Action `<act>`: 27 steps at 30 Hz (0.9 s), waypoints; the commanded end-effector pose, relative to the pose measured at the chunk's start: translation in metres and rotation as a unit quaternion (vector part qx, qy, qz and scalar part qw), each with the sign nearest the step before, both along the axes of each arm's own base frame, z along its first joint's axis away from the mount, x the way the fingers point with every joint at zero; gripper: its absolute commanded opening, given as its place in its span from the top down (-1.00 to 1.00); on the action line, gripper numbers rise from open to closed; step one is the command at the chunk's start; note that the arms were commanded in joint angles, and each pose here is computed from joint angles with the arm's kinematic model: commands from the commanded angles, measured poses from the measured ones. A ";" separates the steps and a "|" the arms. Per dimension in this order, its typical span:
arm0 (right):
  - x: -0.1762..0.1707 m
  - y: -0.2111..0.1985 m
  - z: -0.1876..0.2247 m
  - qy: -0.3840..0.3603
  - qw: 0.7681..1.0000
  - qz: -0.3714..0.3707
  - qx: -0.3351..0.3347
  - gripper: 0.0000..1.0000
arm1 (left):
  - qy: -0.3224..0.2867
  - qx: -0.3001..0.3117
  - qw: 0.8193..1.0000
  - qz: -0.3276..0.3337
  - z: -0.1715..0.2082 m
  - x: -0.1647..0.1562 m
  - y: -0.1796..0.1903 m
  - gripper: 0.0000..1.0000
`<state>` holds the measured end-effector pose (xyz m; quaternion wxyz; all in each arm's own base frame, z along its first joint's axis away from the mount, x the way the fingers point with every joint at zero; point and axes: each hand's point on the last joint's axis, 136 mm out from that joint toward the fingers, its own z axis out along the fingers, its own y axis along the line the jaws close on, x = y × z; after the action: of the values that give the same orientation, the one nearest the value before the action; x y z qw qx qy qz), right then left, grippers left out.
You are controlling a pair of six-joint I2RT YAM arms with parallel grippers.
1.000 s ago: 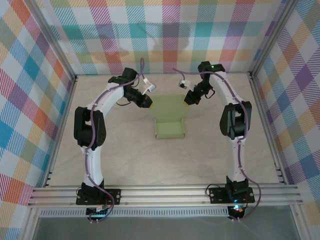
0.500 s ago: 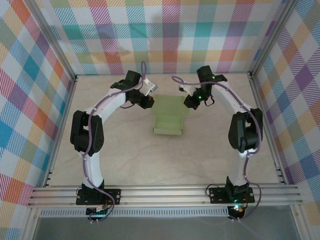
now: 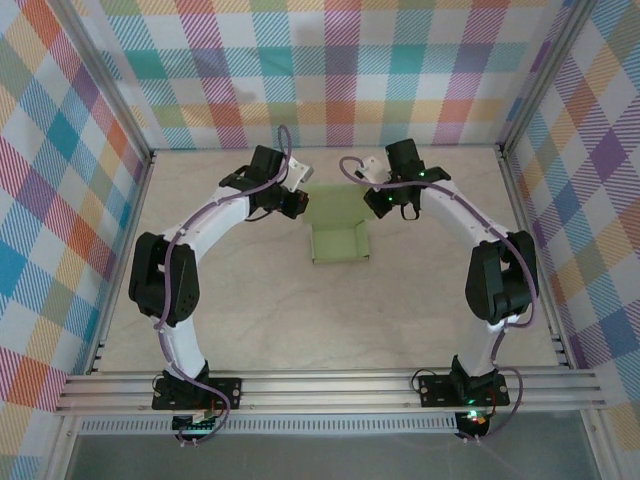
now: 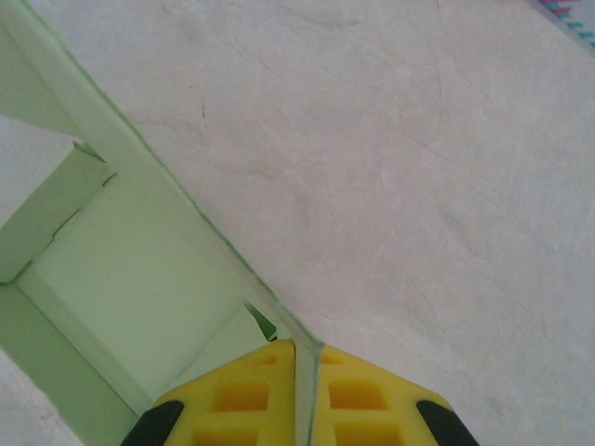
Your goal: Fold the paper box
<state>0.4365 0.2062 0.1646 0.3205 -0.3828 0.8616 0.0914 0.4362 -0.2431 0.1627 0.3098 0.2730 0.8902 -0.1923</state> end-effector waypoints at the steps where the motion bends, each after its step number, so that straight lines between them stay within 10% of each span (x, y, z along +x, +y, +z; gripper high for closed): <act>1: 0.009 -0.001 0.023 -0.033 0.997 -0.062 0.016 1.00 | -0.003 -0.004 1.000 0.017 0.007 -0.006 -0.007 1.00; 16: -0.014 -0.008 0.010 -0.012 0.942 -0.327 0.070 1.00 | 0.021 -0.030 0.992 0.122 0.007 0.003 -0.022 1.00; 27: -0.024 -0.004 0.011 -0.026 0.935 -0.338 0.102 1.00 | 0.024 -0.055 0.989 0.138 0.004 -0.002 -0.028 1.00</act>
<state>0.4073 0.1992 0.1575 0.3596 -0.0386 0.9315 0.0385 0.4377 -0.2652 0.1636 0.3176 0.1324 0.9190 -0.1927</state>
